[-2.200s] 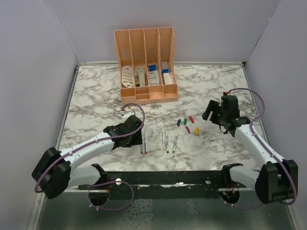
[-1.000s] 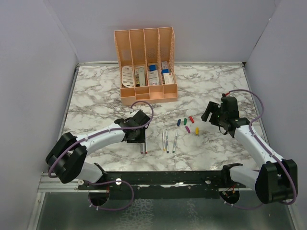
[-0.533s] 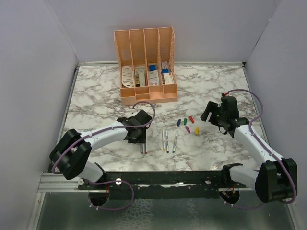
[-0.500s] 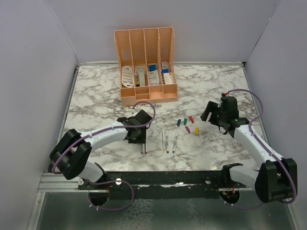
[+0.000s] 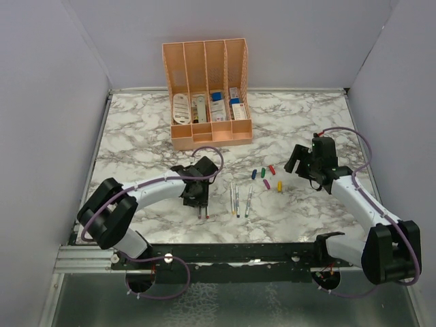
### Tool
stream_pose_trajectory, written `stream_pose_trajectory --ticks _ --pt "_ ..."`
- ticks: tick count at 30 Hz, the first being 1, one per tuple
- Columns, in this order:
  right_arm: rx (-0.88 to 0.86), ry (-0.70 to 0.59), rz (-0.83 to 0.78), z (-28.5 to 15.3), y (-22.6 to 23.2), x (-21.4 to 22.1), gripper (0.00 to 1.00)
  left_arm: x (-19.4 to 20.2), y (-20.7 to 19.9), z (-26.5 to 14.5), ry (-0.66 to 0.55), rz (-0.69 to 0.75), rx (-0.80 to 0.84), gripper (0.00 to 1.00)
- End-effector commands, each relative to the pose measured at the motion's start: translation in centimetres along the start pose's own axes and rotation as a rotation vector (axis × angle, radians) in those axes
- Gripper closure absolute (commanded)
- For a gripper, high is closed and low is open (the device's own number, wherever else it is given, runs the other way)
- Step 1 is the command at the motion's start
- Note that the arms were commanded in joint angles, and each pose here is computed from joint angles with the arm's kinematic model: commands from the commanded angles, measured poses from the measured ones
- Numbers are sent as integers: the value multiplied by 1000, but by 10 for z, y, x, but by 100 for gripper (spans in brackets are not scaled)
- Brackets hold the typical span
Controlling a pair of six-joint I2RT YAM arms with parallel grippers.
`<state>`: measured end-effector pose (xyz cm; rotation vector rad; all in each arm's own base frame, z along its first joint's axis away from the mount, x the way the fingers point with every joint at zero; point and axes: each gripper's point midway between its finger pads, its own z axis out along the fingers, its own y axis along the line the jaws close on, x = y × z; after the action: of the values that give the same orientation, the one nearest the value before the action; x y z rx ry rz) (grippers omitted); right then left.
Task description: Insert the pens into the pen caps
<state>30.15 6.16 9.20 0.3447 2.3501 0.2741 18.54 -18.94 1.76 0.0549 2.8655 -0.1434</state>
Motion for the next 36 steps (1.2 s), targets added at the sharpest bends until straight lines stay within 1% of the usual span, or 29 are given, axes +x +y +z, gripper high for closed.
stream_pose_trajectory --ticks 1,5,10,23,26,36 --pt "-30 -11 -1 2 7 -6 25 -1 -7 -1 35 33 14 59" --pt "-26 -4 1 3 6 -3 25 -5 -5 1 44 64 -14 59" --pt "-18 1 8 3 4 -1 25 0 -1 2 86 90 -40 63" --pt "-13 17 14 6 3 4 25 14 16 6 136 66 -61 69" --pt "-16 19 13 7 4 3 26 18 18 10 150 65 -67 72" --pt "-18 23 16 8 4 4 26 25 21 21 197 83 -81 73"
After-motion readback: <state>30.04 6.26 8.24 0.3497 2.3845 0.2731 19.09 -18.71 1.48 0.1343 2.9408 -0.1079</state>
